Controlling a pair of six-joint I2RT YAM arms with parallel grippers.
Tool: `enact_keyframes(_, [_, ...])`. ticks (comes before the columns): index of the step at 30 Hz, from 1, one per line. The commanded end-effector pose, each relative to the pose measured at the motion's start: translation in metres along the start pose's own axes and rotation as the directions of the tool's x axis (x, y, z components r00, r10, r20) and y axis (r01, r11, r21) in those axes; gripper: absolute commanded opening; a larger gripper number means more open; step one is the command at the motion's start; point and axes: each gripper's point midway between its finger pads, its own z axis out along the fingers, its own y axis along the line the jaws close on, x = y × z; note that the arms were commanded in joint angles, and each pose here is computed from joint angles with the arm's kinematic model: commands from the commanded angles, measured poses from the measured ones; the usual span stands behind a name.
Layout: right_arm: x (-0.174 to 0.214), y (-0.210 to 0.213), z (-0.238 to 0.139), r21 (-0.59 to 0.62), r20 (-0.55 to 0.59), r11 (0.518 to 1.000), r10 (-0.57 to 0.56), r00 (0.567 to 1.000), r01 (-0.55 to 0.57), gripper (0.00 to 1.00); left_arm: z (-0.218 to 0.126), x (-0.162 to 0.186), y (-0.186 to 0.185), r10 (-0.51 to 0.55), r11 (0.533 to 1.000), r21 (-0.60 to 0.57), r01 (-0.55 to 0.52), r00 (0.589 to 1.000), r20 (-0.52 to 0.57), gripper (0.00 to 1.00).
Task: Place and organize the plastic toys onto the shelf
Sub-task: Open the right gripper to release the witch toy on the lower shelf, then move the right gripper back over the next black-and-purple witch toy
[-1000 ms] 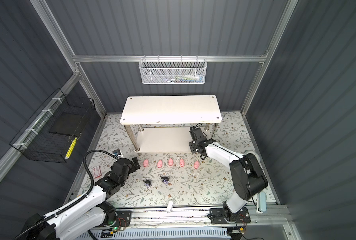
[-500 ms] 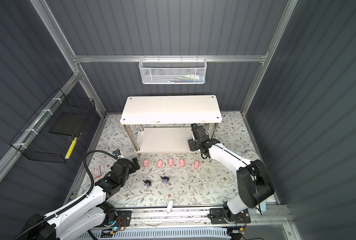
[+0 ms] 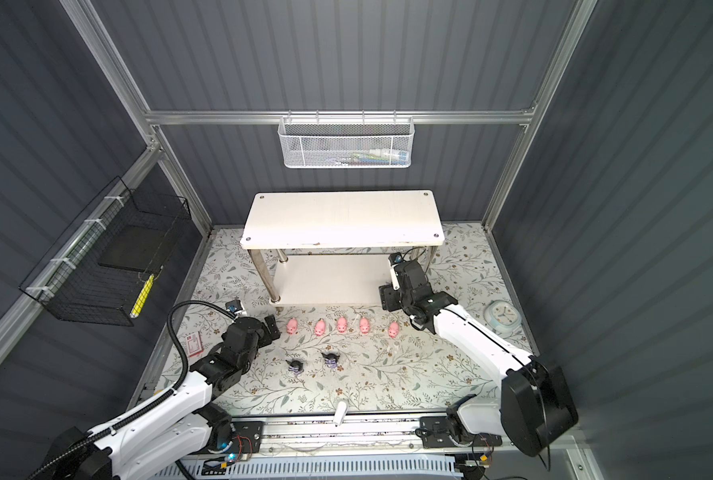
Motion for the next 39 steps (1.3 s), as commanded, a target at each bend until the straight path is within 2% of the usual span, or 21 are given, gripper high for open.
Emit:
enact_keyframes(1, [0.000, 0.011, -0.012, -0.037, 0.048, 0.999, 0.009, 0.999, -0.007, 0.73, -0.001, -0.002, 0.000, -0.011, 1.000, -0.003, 0.011, 1.000, 0.003, 1.00])
enact_keyframes(10, [0.017, 0.036, -0.050, -0.070, 0.133, 0.997, -0.028, 0.991, 0.038, 0.74, 0.001, 0.000, -0.001, -0.014, 1.000, -0.003, 0.014, 1.000, -0.002, 1.00])
enact_keyframes(18, [0.046, 0.101, -0.083, -0.291, 0.181, 0.951, -0.051, 0.982, 0.103, 0.75, -0.001, -0.002, 0.001, -0.014, 1.000, -0.008, 0.014, 1.000, 0.008, 1.00])
enact_keyframes(29, [0.099, 0.178, -0.075, -0.487, 0.069, 0.853, -0.179, 0.982, 0.189, 0.78, -0.003, -0.002, 0.004, -0.026, 1.000, -0.009, 0.026, 1.000, 0.017, 1.00])
enact_keyframes(32, [0.109, 0.189, -0.069, -0.507, 0.041, 0.838, -0.209, 0.977, 0.201, 0.78, -0.005, -0.003, 0.005, -0.028, 1.000, -0.010, 0.028, 0.999, 0.023, 1.00])
enact_keyframes(39, [0.126, 0.200, -0.052, -0.484, -0.034, 0.848, -0.263, 0.964, 0.214, 0.79, -0.008, -0.002, 0.010, -0.035, 0.999, -0.018, 0.035, 0.999, 0.027, 1.00])
